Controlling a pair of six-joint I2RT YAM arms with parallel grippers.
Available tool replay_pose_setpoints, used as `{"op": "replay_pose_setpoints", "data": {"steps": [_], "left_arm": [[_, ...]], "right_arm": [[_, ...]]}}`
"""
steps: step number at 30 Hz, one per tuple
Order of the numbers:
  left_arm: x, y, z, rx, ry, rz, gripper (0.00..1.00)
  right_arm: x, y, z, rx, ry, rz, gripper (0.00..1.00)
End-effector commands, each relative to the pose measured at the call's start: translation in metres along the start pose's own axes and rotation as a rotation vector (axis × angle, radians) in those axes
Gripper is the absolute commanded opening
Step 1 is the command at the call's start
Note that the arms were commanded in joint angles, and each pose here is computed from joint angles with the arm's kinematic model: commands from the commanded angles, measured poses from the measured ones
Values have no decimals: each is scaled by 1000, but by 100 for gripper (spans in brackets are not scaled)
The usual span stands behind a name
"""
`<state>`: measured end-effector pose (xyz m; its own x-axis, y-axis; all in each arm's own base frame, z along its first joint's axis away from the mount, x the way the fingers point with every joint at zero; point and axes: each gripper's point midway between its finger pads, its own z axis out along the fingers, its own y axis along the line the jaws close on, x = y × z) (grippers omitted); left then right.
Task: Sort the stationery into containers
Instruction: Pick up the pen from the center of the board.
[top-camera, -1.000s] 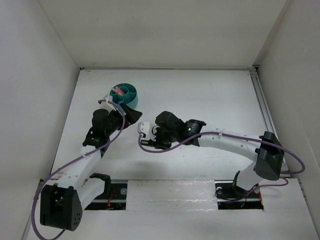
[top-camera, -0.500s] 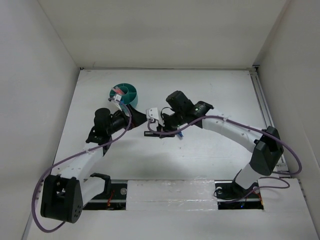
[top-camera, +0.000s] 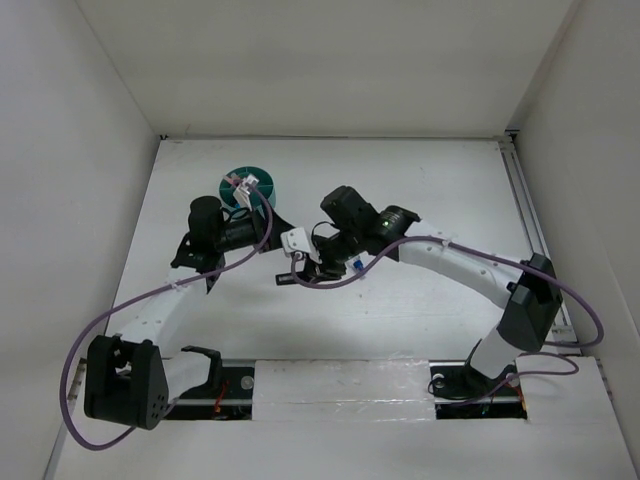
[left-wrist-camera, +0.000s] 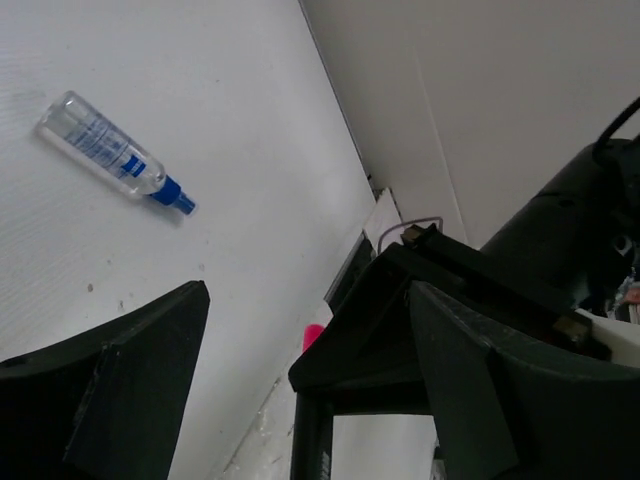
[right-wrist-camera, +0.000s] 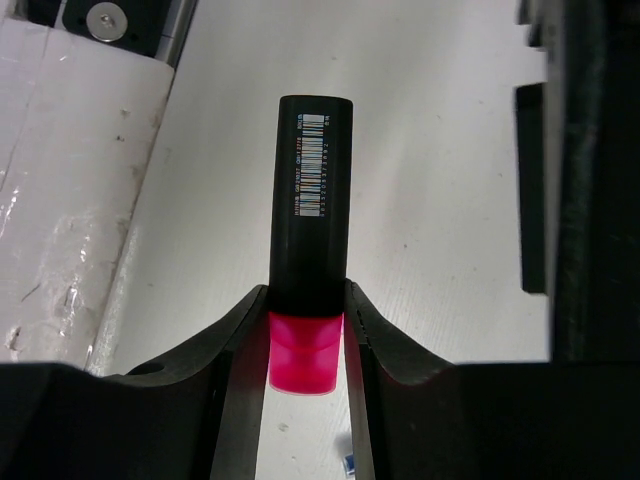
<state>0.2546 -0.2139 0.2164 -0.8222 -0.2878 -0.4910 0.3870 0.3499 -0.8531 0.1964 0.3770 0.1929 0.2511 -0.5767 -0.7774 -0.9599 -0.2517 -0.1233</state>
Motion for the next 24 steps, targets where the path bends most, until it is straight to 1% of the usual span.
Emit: {"op": "replay_pose_setpoints", "data": {"steps": [1,2,3,4,5,10,11,12,15,17,18,19,20,21,22,23,24], "left_arm": [[6,-29,-6,114,104,83,75],[12,-34,-8,149,138,92,73],[15,-37,-10,166,154,92,71],[19,-37,-11,176,172,100,71],[23,-38,-13,191,192,101,69],[30,-43,-18,226,220,123,69],[32,-41,-18,222,225,103,73],[30,-42,-20,221,211,114,73],[28,-46,-25,232,195,131,77],[28,-50,-27,247,193,154,77],[27,-54,-28,254,185,173,77],[20,-53,-28,229,145,186,77],[14,-51,-27,196,117,185,77],[11,-41,-28,134,93,178,79],[8,-38,-28,97,65,171,79],[-10,-38,-30,28,-26,209,83],[-14,-35,-32,-14,-63,207,83]], "right_arm": [[-23,4,-7,-7,-59,-76,0],[-28,2,-10,5,-72,-89,0],[-21,5,-9,4,-58,-81,0],[-27,4,-13,18,-72,-95,0],[-22,4,-12,23,-58,-90,0],[-23,3,-21,59,-49,-101,0],[-25,4,-24,67,-57,-109,0],[-25,5,-25,71,-62,-99,0],[-15,-3,-31,121,-56,-72,0],[-13,-7,-37,143,-61,-58,0],[-14,-13,-43,171,-65,-62,0],[-12,-16,-43,193,-62,-40,0],[-17,-19,-47,216,-74,-39,0],[-15,-21,-46,227,-73,-26,0],[-24,-27,-51,267,-103,-13,0],[-22,-35,-56,332,-96,6,0],[-16,-39,-56,372,-95,33,0]]}}
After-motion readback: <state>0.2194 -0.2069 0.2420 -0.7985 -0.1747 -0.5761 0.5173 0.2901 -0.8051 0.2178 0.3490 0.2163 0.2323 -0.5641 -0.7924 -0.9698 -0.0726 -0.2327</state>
